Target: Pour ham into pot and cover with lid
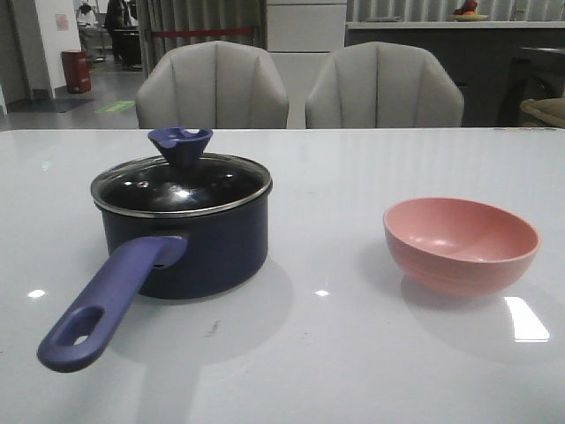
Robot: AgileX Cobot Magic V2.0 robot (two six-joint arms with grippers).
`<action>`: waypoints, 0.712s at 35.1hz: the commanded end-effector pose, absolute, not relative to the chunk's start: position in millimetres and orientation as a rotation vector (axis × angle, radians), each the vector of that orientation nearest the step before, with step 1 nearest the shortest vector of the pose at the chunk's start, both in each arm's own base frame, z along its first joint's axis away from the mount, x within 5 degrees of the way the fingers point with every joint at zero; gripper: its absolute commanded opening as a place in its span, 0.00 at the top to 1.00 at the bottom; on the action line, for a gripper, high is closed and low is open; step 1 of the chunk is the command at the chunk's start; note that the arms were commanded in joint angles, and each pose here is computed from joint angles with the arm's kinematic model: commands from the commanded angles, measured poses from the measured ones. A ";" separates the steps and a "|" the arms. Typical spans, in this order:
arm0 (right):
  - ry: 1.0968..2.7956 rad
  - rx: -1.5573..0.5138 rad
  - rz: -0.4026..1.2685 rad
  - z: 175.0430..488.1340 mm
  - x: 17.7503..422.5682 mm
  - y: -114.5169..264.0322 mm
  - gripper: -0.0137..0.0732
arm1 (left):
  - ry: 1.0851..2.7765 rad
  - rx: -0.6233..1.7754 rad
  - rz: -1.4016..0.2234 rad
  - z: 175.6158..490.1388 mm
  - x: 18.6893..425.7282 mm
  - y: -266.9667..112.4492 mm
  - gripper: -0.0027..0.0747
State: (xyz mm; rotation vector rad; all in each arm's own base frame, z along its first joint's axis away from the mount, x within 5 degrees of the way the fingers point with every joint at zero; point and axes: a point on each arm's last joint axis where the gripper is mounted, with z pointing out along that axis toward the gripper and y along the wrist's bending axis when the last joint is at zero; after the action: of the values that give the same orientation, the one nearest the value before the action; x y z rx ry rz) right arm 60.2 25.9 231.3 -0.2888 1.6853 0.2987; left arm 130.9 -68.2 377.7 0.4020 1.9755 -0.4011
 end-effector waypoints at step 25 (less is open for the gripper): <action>1.610 -0.257 0.288 245.2 61.3 23.9 0.67 | 1.567 0.309 -0.449 281.9 38.7 -22.2 0.70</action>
State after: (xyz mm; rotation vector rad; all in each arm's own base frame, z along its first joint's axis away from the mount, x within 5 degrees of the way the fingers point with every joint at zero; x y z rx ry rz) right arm 60.2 25.9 231.3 -0.2888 1.6853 0.2987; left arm 38.6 -22.7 266.8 0.3292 1.6663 -0.4337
